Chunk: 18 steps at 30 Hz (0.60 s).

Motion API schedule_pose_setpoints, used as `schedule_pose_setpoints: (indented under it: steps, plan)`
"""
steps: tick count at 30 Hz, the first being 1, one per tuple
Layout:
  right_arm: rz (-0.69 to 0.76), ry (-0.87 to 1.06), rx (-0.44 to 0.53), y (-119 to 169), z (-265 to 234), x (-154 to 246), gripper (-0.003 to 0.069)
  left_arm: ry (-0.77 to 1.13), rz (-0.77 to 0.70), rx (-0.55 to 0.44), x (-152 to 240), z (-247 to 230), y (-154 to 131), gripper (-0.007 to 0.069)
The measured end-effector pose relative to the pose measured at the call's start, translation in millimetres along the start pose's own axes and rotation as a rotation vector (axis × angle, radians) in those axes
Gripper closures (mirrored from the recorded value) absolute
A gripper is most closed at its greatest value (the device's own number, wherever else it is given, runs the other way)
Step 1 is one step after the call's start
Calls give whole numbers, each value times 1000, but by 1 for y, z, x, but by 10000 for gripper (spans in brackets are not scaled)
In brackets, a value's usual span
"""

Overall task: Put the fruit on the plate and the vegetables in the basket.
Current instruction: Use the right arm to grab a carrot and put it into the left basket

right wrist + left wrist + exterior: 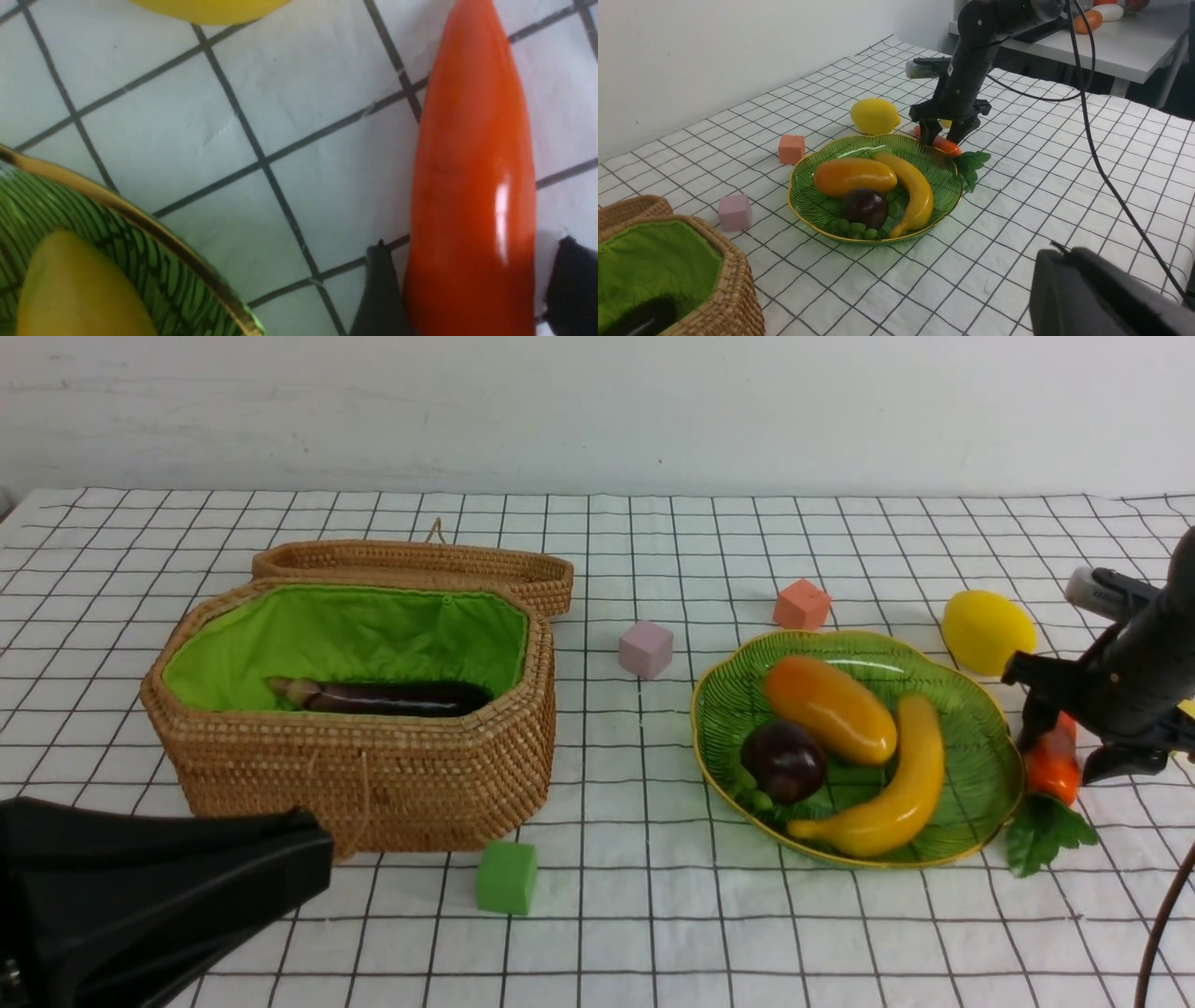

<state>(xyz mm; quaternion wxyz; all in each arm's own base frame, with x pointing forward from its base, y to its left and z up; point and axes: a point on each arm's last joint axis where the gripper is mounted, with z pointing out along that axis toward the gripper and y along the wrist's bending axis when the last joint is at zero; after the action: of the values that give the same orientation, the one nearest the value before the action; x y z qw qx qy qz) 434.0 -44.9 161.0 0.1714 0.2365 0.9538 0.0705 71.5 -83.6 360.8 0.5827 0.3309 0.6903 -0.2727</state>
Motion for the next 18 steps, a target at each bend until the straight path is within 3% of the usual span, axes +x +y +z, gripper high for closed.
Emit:
schedule_pose_setpoints:
  steps: [4, 18]
  plan:
    - [-3, 4, 8, -2, 1, -1, 348, 2, 0, 1, 0, 0, 0, 637]
    - [-86, 52, 27, -3, -8, 4, 344, 5, 0, 2, 0, 0, 0, 630]
